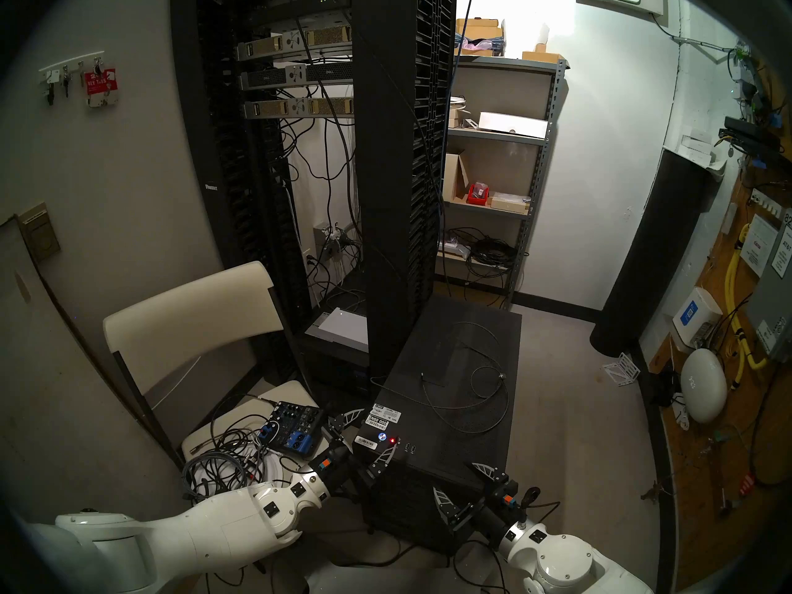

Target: Insert the cable into the workstation's USB slot

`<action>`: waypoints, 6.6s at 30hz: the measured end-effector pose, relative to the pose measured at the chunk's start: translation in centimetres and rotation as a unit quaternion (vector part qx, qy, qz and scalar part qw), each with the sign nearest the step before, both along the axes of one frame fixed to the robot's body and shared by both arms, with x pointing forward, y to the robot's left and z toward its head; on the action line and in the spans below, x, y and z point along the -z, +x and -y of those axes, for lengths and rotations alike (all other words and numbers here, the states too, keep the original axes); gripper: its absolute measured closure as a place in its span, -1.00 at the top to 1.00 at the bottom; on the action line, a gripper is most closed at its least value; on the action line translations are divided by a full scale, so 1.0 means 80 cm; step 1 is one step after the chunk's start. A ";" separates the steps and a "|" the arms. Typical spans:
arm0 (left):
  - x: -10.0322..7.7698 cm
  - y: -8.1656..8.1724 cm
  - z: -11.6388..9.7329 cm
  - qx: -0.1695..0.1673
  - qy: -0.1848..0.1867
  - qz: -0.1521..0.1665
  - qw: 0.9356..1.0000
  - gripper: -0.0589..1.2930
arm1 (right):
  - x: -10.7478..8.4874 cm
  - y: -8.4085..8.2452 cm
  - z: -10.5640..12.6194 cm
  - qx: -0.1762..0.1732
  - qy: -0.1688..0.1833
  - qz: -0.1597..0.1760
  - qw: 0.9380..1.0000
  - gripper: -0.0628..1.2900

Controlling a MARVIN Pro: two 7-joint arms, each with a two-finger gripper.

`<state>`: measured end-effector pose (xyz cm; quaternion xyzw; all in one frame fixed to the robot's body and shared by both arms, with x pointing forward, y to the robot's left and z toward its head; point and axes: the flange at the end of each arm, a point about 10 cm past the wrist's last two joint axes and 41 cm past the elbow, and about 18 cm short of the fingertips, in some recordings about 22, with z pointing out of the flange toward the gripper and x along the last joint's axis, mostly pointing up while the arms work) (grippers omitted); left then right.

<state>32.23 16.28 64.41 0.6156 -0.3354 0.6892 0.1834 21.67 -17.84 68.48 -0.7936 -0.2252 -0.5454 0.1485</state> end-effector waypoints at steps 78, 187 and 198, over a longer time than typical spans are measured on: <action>-0.078 0.018 -0.005 0.009 -0.028 -0.046 0.998 0.91 | 0.012 0.106 0.008 0.006 -0.069 0.013 0.998 0.88; -0.075 0.002 0.046 0.049 -0.101 -0.301 0.947 0.91 | 0.002 0.057 -0.021 -0.053 -0.153 0.176 0.971 -0.95; -0.077 0.003 0.060 0.038 -0.144 -0.370 0.917 0.91 | 0.003 0.041 -0.031 -0.072 -0.153 0.199 0.965 -0.95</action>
